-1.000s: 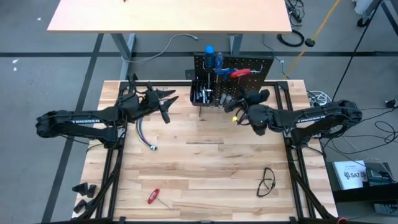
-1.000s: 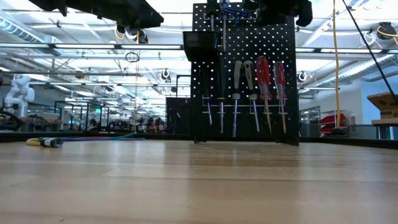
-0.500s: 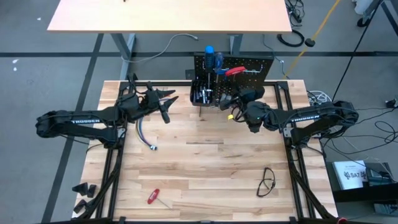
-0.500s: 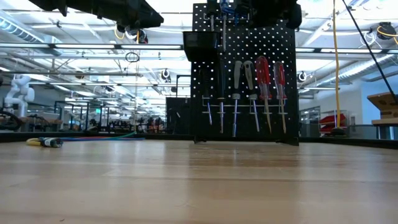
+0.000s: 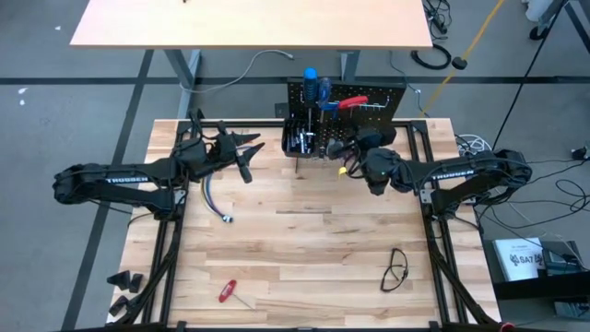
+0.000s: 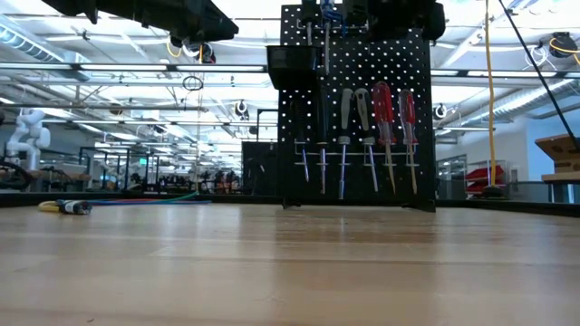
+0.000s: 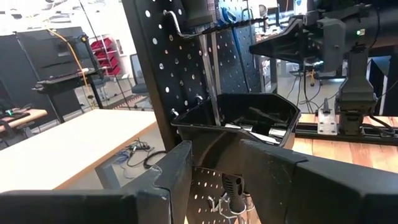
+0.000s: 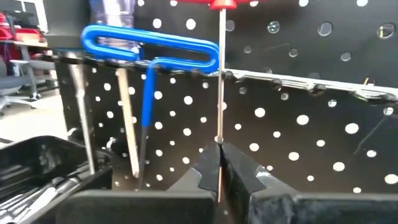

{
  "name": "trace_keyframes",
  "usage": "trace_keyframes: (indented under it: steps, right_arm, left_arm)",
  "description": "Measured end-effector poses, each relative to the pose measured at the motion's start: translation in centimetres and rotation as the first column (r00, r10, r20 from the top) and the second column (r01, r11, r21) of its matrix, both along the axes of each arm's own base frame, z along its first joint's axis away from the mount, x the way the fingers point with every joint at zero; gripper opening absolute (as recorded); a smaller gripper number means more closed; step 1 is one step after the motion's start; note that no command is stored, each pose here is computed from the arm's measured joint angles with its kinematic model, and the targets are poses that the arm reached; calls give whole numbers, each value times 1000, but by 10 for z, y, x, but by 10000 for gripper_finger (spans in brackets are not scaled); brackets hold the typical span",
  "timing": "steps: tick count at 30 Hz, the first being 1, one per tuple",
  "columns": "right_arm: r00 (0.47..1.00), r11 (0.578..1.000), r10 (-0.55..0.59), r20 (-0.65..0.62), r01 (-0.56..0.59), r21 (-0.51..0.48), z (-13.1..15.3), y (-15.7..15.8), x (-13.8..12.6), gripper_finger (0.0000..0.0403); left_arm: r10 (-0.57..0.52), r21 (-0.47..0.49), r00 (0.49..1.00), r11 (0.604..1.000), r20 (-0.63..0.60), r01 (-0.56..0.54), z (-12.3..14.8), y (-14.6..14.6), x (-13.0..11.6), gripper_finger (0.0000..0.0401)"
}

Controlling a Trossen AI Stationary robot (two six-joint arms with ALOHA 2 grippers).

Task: Hang tools onto peg board
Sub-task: Hang the top red allen wrench on the peg board

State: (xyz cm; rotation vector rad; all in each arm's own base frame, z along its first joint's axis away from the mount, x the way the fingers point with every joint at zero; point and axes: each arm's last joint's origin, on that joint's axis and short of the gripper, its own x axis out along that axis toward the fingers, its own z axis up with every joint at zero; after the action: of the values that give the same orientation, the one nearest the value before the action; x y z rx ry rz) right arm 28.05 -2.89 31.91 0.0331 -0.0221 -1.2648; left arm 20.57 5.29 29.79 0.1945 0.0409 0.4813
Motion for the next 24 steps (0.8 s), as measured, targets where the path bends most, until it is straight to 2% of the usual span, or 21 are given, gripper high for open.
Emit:
trace_keyframes:
  steps: [13, 24]
  right_arm:
    - [1000, 1000, 5, -5, -5, 20, -12, -14, 8, 0]
    - [998, 998, -60, -33, 61, 20, -16, -18, 7, 0]
  left_arm:
    - [0, -6, 1000, 1000, 6, 0, 0, 0, 0, 138]
    - [0, -1, 1000, 1000, 0, 0, 0, 0, 0, 138]
